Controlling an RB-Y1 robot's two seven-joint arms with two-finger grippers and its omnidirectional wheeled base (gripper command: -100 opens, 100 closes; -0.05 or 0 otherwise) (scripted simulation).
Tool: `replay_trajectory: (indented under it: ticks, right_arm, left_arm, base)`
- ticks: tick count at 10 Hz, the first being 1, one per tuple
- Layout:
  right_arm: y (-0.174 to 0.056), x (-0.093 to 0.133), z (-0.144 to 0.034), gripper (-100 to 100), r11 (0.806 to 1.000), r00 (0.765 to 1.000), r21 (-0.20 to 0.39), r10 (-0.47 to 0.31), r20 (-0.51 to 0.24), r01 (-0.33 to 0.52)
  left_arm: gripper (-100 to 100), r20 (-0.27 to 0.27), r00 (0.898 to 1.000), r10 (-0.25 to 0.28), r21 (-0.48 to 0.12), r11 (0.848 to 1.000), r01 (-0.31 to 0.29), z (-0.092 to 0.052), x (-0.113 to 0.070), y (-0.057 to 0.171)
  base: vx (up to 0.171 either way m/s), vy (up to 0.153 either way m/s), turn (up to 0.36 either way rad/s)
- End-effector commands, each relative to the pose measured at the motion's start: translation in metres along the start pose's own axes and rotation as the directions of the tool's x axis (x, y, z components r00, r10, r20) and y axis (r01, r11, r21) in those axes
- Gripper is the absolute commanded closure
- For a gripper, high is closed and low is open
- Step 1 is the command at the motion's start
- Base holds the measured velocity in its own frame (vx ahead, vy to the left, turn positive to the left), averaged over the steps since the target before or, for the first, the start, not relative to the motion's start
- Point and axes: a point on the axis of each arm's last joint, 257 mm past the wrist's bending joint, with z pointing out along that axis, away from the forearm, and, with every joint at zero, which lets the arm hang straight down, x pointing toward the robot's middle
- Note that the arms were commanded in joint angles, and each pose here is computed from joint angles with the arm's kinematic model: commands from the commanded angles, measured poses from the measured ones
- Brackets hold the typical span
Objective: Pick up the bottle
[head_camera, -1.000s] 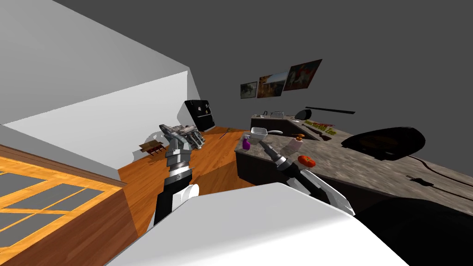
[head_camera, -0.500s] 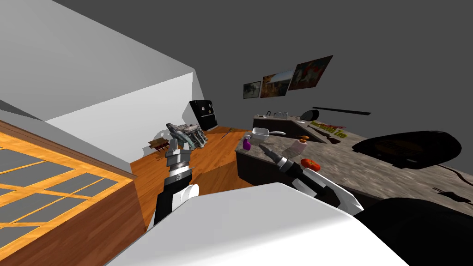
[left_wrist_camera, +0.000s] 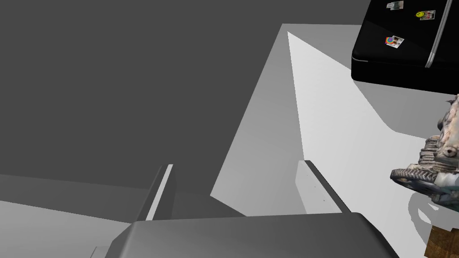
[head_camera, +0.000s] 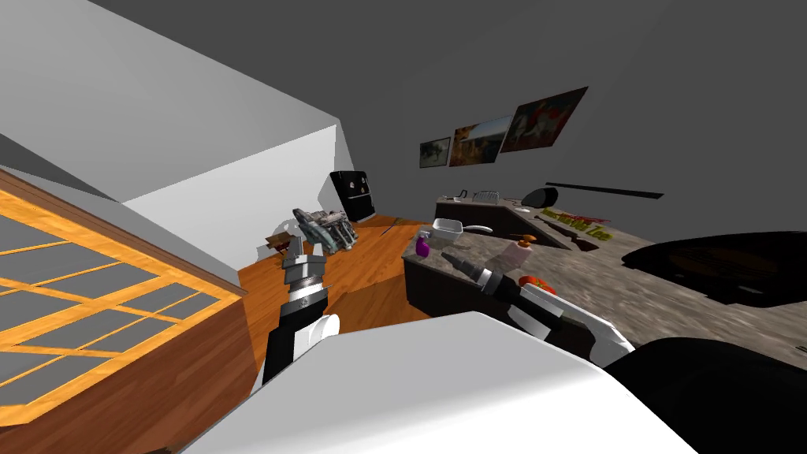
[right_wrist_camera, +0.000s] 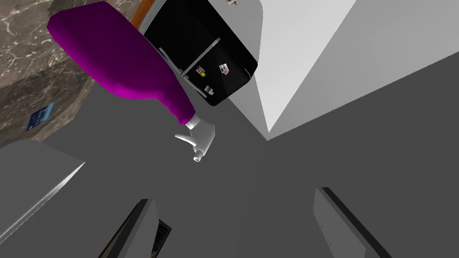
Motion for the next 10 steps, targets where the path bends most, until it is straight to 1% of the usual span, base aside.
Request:
replay_trajectory:
  ticks: [1,2,3,5,6,7,8,9,10]
  right_arm:
    - [-0.011,0.008,-0.003,-100,0.999,0.998,0.020,-0.031,-0.050,0.032]
    - [-0.011,0.009,-0.004,-100,0.999,0.996,0.019,-0.048,-0.070,0.049]
    - [-0.020,0.014,-0.008,-100,0.997,0.992,0.036,-0.066,-0.103,0.070]
    - [-0.021,0.015,-0.009,-100,0.995,0.986,0.032,-0.093,-0.135,0.098]
    - [-0.030,0.019,-0.013,-100,0.991,0.978,0.045,-0.114,-0.174,0.124]
    - [-0.030,0.020,-0.014,-100,0.989,0.972,0.042,-0.132,-0.195,0.143]
    - [-0.039,0.024,-0.019,-100,0.985,0.963,0.052,-0.148,-0.227,0.164]
    - [-0.040,0.024,-0.020,-100,0.982,0.954,0.048,-0.166,-0.249,0.183]
    - [-0.048,0.028,-0.024,-100,0.977,0.942,0.056,-0.182,-0.281,0.205]
  left_arm:
    - [0,0.000,1.000,0.000,0.000,1.000,0.000,0.000,0.000,0.000]
    - [0,0.000,1.000,0.000,0.000,1.000,0.000,0.000,0.000,0.000]
    - [0,0.000,1.000,0.000,0.000,1.000,0.000,0.000,0.000,0.000]
    - [0,0.000,1.000,0.000,0.000,1.000,0.000,0.000,0.000,0.000]
    - [0,0.000,1.000,0.000,0.000,1.000,0.000,0.000,0.000,0.000]
    - [0,0.000,1.000,0.000,0.000,1.000,0.000,0.000,0.000,0.000]
    - [0,0.000,1.000,0.000,0.000,1.000,0.000,0.000,0.000,0.000]
    - [0,0.000,1.000,0.000,0.000,1.000,0.000,0.000,0.000,0.000]
    - [0,0.000,1.000,0.000,0.000,1.000,0.000,0.000,0.000,0.000]
  base:
    - [0.008,-0.028,0.142]
    - [0.011,-0.023,0.058]
    - [0.016,-0.020,0.110]
    - [0.014,-0.011,0.035]
    - [0.017,-0.006,0.133]
    - [0.016,-0.013,0.074]
    - [0.022,-0.009,0.101]
    - [0.021,-0.011,0.065]
    - [0.031,-0.009,0.121]
